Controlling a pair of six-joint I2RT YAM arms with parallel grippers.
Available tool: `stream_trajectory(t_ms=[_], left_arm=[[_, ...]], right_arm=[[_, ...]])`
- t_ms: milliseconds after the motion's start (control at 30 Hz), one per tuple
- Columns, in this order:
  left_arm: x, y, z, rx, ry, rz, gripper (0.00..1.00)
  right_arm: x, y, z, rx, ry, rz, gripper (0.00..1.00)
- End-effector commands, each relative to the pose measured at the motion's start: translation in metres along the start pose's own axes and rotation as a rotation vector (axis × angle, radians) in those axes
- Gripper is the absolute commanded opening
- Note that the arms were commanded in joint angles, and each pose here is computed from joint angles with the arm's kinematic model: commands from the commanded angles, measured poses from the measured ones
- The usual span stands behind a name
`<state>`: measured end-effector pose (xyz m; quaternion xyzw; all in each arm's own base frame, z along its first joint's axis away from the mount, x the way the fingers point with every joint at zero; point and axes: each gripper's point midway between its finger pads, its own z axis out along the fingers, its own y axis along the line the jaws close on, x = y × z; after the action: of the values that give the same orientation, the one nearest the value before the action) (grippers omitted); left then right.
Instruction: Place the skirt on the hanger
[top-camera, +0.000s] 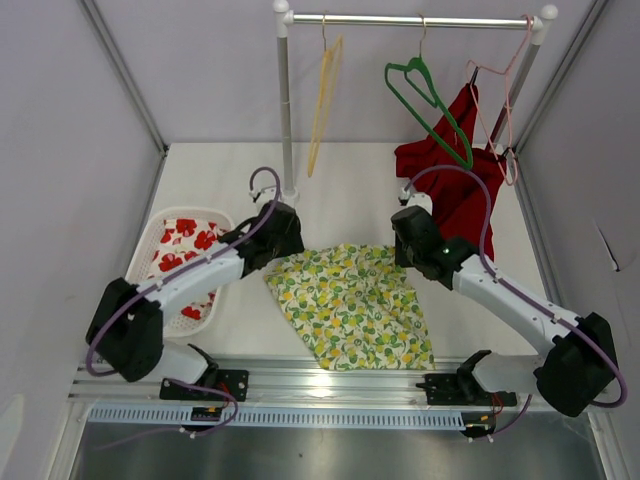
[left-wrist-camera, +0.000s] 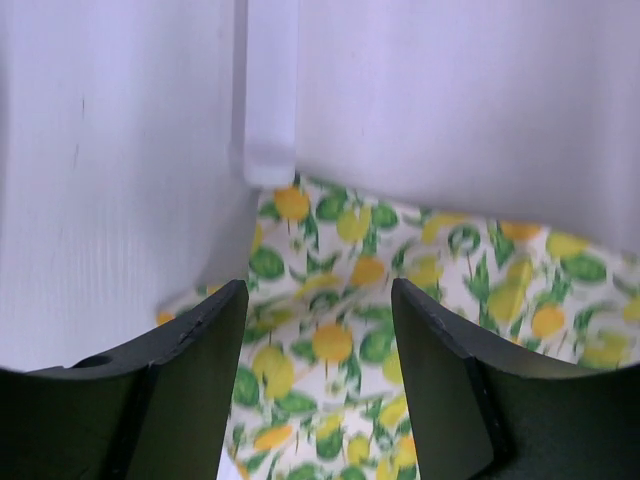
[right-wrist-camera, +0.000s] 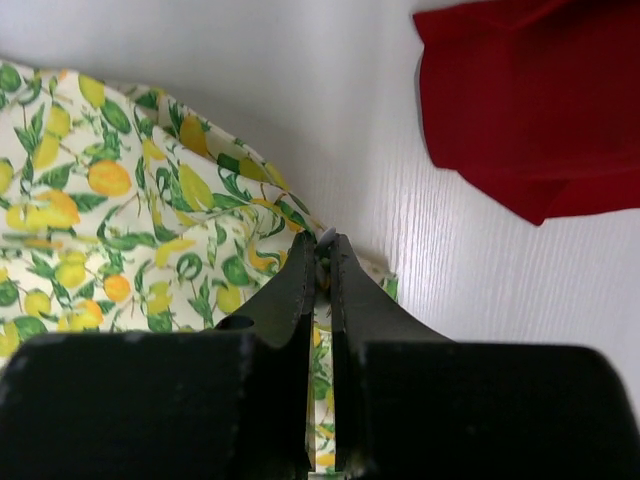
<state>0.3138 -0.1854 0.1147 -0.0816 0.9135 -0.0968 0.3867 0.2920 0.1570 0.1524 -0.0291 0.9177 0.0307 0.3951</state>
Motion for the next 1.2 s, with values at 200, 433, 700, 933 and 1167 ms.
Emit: stream_trajectory(t_ms=[200,433,700,933,1167], left_arm=[[-0.001,0.008,0.062,-0.036,0.122,0.046,0.54],[0.021,0.002,0.064,0.049,0.171,0.056,0.56],[0.03,-0.01,0.08,0.088,0.241,0.096,0.57],[0.007,-0.029,0.078,0.166,0.162,0.109,0.57],[-0.011,-0.044,0.091,0.187,0.155,0.196,0.57]], right_arm=[[0.037,0.0,-0.015,-0.01,0.047,-0.009,0.0],[0.062,-0.009,-0.021,0.005,0.092,0.007,0.0],[0.085,-0.015,-0.019,0.033,0.131,0.051,0.0],[0.086,-0.019,-0.019,0.053,0.128,0.052,0.0],[0.081,-0.025,-0.019,0.07,0.123,0.08,0.0]])
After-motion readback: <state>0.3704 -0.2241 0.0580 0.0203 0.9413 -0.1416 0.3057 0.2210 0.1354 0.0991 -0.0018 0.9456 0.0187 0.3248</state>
